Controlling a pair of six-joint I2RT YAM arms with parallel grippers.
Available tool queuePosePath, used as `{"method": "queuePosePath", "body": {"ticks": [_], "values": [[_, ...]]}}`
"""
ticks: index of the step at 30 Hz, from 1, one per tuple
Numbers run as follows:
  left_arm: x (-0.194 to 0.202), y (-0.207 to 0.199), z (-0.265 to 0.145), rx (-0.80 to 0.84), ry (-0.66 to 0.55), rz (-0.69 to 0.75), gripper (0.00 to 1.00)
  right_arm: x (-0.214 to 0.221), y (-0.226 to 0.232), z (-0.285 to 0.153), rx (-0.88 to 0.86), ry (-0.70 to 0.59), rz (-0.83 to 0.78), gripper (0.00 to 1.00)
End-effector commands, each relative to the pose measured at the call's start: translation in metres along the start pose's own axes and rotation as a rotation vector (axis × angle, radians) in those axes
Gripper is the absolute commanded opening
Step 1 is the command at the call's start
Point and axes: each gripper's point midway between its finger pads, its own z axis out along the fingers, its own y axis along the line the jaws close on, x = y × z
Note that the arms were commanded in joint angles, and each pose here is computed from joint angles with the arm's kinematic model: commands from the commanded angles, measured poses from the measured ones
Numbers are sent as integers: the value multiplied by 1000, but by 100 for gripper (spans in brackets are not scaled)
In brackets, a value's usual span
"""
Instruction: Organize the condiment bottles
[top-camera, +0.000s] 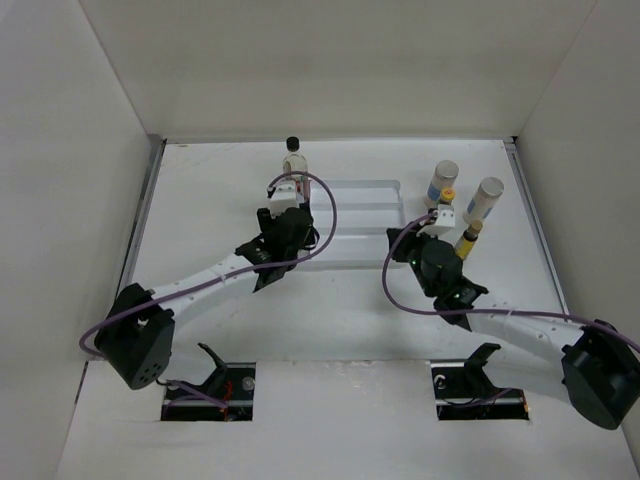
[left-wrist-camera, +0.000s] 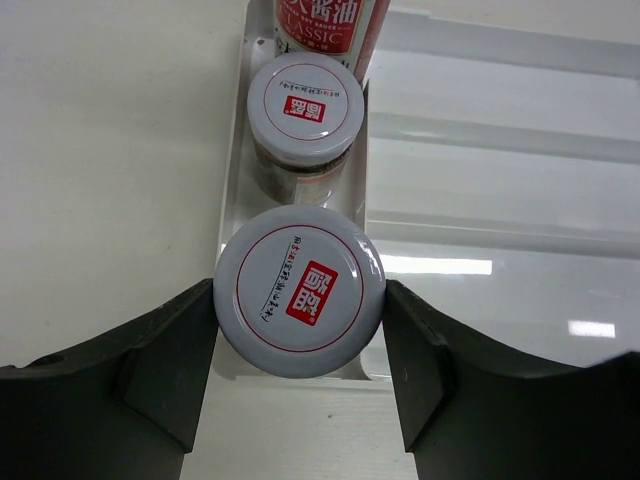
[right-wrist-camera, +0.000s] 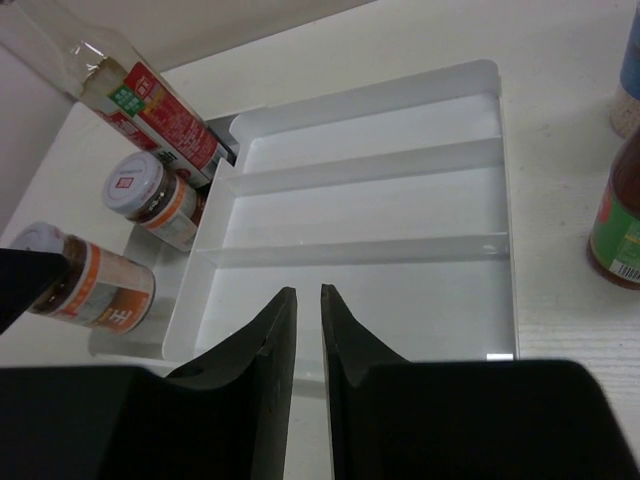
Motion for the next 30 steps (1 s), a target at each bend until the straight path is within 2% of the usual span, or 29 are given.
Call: {"method": "queuePosePath", "body": {"ticks": [1, 4, 6, 8, 12, 14, 17, 20, 22, 27, 30], "values": [[-32, -16, 6, 44, -123, -114, 40, -22, 14, -3, -52, -71, 35, 21], [-19, -16, 13, 53, -113, -113, 40, -24, 18, -5, -65, -75, 37, 21], [-12, -16, 17, 56, -100, -106, 40, -27, 21, -7, -75, -84, 43, 25], [-4, -13, 20, 43, -90, -89, 41, -30, 22, -9, -79, -93, 47, 37], [11, -4, 25, 25, -82, -77, 46, -36, 21, -13, -80, -107, 52, 70], [16, -3, 22, 34, -86, -82, 52, -40, 23, -15, -88, -112, 56, 79], [18, -5, 10, 67, -114, -98, 68, -54, 27, -17, -84, -121, 41, 89], [7, -9, -9, 126, -169, -141, 84, -78, 25, -19, -48, -129, 12, 93], [-3, -9, -25, 165, -207, -177, 99, -98, 20, -20, -16, -152, 2, 94], [-32, 13, -69, 235, -366, -330, 100, -147, -16, -23, 144, -217, 7, 95], [-40, 38, -87, 228, -451, -421, 100, -160, -51, -16, 283, -196, -14, 95]]}}
